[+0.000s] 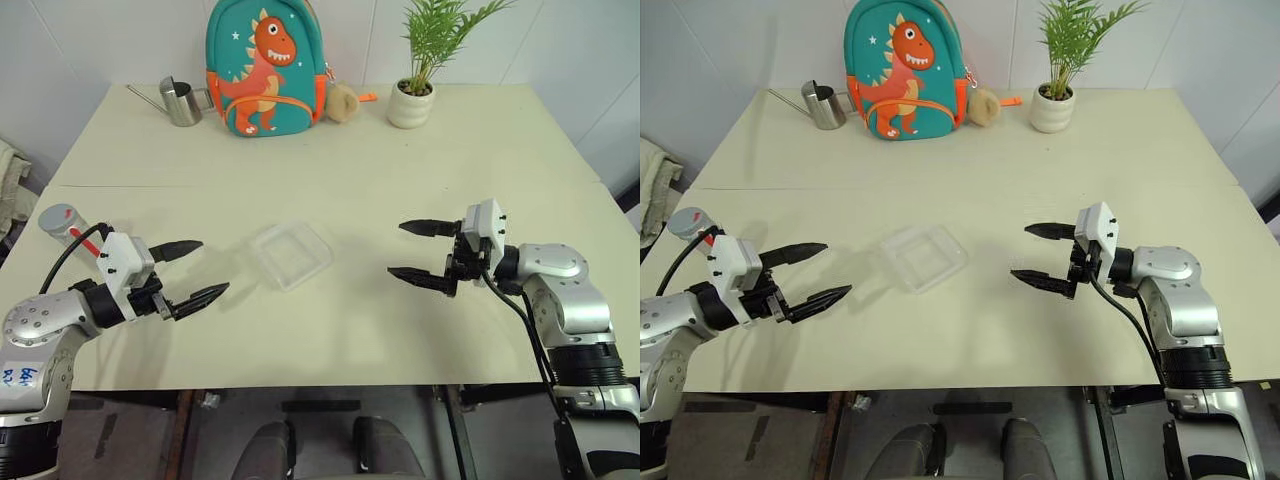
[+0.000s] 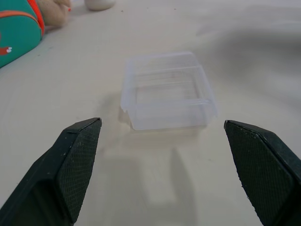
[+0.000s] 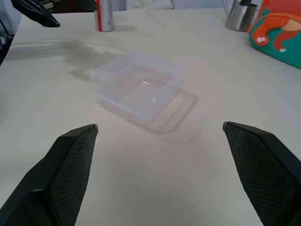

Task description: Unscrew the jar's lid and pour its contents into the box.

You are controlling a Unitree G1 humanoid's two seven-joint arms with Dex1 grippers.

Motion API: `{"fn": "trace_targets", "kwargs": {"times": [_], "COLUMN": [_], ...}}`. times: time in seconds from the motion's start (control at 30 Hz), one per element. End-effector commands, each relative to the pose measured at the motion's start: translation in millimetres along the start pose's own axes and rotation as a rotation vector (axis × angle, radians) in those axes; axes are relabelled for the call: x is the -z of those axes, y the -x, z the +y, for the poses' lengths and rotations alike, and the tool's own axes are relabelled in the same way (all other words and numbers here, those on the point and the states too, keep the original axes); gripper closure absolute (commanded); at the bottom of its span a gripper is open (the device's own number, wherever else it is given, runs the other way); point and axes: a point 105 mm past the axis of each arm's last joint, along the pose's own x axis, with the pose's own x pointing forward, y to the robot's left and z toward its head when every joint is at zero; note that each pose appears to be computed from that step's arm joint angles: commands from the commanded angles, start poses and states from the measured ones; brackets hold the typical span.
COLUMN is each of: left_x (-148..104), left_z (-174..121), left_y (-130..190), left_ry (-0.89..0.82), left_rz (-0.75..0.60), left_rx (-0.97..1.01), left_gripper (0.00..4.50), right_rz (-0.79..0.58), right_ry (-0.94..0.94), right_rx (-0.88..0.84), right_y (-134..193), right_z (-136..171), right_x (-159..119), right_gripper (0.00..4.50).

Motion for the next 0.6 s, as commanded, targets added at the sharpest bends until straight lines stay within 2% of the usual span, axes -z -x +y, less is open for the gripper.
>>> {"fn": "trace_targets", "kwargs": {"times": [0.03,0.23,0.33,0.43,0.6], "left_x": [-14,-5,7,10,27], "left_z": [4,6,13,20,25], "left_y": [5,19,34,55,89], "left_ry": [-0.066,-0.038,-0.028,0.030,0.142], "left_rz": [-0.027,-0.019,0.012,-0.011,-0.020], "left_rx": [-0.031,-0.182,-0.401,-0.671,-1.070], "left_gripper": [0.06,0.06,0.06,0.06,0.06], "right_rz": [-0.024,-0.034,-0.091,-0.161,-0.203], "right_ry": [0.027,0.010,0.014,0.003,0.003], "right_rx": [-0.052,-0.076,-0.093,-0.115,-0.235], "right_y": [-4,-13,-29,-49,-96], "right_z": [3,1,-2,0,20], "right_x": [-10,-5,-16,-30,-48], "right_gripper": [0.00,0.00,0.00,0.00,0.00]}}
